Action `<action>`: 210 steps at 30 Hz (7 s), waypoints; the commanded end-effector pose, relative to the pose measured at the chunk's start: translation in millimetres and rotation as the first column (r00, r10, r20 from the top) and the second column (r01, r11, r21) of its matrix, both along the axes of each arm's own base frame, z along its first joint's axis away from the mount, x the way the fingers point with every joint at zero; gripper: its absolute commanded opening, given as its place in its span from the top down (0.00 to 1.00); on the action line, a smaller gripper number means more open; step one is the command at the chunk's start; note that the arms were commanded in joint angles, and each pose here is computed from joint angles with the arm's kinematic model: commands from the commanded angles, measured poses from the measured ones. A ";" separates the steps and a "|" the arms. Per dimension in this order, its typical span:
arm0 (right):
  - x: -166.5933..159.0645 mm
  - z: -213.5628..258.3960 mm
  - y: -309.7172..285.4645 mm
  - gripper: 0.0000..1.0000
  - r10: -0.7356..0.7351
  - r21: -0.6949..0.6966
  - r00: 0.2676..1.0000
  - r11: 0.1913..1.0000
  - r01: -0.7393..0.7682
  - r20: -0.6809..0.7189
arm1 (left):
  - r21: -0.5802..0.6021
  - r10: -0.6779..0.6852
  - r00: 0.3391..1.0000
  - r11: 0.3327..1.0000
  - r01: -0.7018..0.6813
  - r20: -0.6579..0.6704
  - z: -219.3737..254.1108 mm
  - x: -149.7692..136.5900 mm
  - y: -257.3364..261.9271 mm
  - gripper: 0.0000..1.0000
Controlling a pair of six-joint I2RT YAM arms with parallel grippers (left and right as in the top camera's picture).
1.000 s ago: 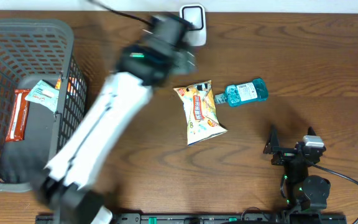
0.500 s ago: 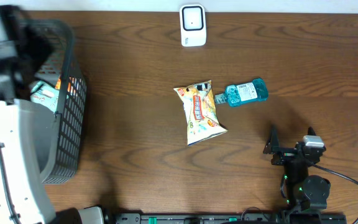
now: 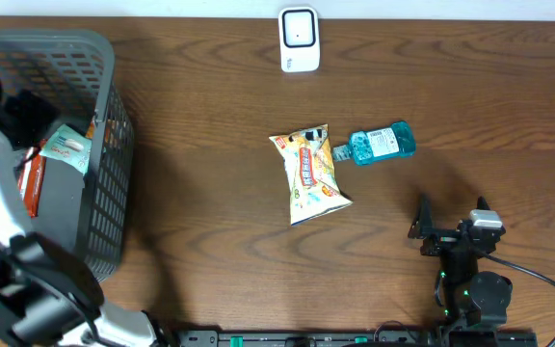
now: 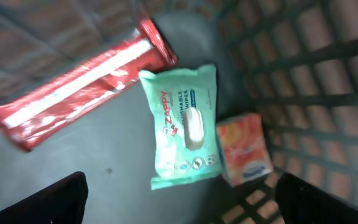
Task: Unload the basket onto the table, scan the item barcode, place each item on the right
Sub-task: 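Drop the snack bag beside the bottle and return left gripper to basket, then grasp the green wet-wipes pack with the left gripper and lift, then move the wipes pack to the scanner and set it beside the bag, then return the left gripper into the basket toward the orange tissue box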
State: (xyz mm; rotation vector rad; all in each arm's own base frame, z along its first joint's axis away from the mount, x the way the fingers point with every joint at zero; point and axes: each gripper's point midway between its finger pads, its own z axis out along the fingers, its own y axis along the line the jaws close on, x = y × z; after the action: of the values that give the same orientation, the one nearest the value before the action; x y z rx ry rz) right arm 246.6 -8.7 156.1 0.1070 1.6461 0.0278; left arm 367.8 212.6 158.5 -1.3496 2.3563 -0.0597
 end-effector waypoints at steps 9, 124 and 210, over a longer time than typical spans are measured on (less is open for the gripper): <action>-0.1 -1.4 -0.5 0.01 -0.001 -0.013 1.000 1.000 0.000 -0.005 | -0.130 -0.084 0.985 0.989 0.064 -0.153 -100.9 10.6 -3.8 0.11; 0.0 -1.8 -0.5 0.01 -0.001 -0.013 1.000 1.000 0.000 -0.007 | 0.485 -0.844 0.359 0.526 0.698 0.399 182.3 9.0 -396.2 0.02; 0.0 -1.9 -0.5 0.01 -0.001 -0.013 1.000 1.000 0.000 -0.007 | -0.197 -0.070 0.980 0.980 0.033 -0.184 -150.4 19.2 -66.5 0.67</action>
State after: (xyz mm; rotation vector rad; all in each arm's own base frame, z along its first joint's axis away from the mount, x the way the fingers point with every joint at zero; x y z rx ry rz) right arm 246.7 -8.7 155.9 0.1067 1.6473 0.0281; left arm 411.5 149.9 34.0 -1.4438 2.4971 -0.2654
